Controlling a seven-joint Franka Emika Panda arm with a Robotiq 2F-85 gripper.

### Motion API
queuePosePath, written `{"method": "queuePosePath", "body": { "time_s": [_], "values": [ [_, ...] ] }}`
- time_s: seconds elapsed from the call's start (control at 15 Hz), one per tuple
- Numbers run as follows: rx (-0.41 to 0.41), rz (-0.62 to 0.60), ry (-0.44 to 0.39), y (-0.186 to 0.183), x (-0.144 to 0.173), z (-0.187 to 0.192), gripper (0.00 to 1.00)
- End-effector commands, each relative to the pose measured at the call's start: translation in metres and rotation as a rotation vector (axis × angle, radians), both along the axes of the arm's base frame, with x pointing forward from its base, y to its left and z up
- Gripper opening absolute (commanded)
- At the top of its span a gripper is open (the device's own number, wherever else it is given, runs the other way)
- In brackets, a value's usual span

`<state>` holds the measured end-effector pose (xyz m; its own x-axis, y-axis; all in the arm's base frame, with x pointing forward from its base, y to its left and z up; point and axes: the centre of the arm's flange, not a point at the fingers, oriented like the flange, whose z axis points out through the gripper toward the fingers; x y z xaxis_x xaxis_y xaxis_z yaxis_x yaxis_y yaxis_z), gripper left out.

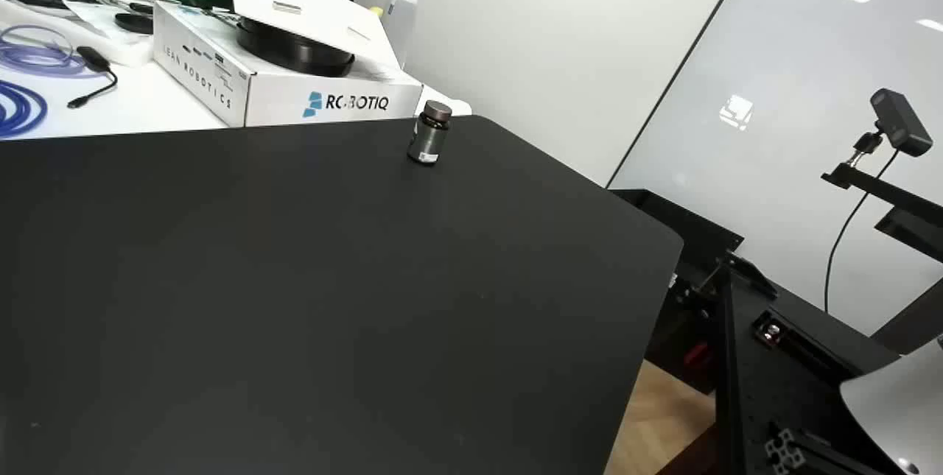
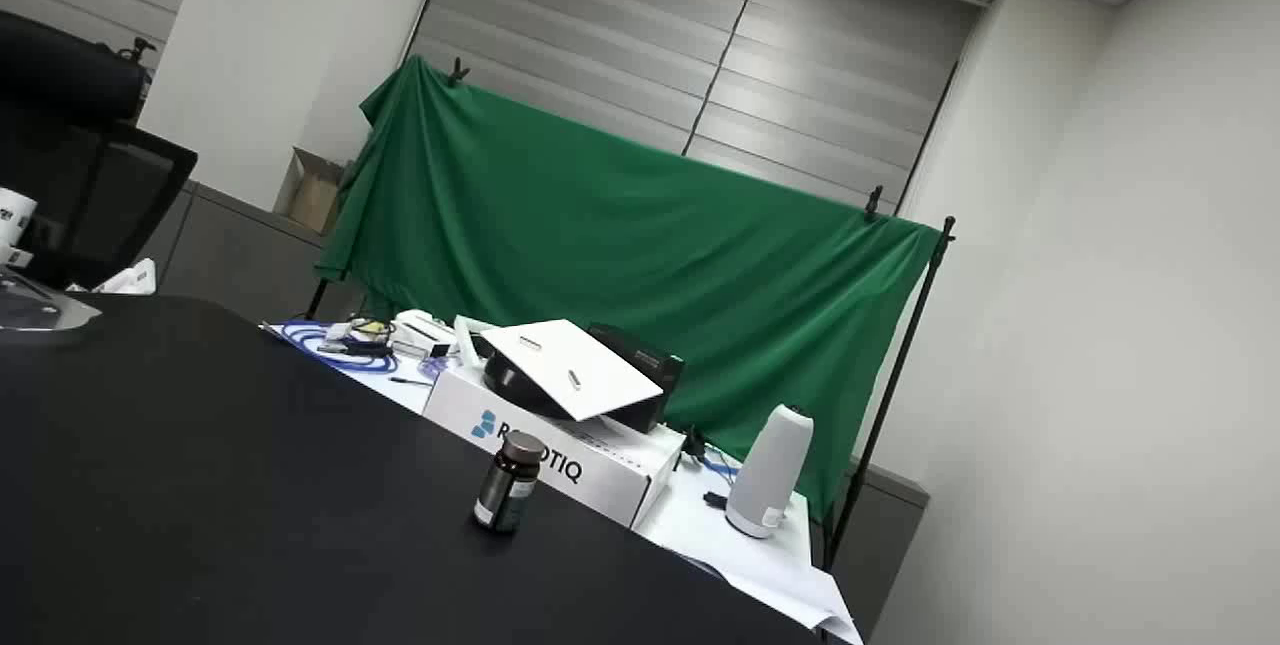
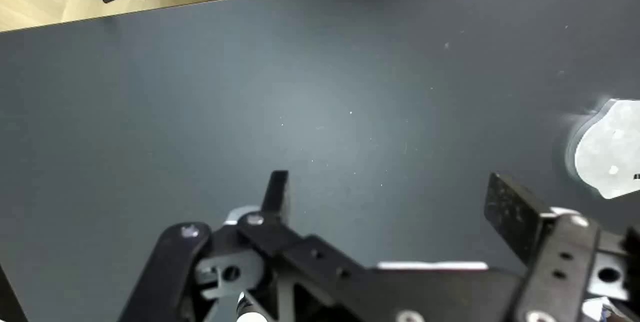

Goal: Move the bottle to the right side of the table

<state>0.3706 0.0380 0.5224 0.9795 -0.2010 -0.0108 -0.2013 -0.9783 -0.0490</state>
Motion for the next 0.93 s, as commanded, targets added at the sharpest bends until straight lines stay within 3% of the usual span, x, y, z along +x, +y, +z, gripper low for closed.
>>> {"method": "queuePosePath", "body": {
  "time_s": [0.0, 0.6, 0.87],
  "values": [
    [0.0, 0.0, -0.001, 0.0, 0.0, 0.0, 1.0],
    [-0.018, 0.028, -0.028, -0.005, 0.003, 0.003, 1.0],
    [-0.066, 0.029, -0.112, -0.053, 0.047, 0.011, 1.0]
  ]
}}
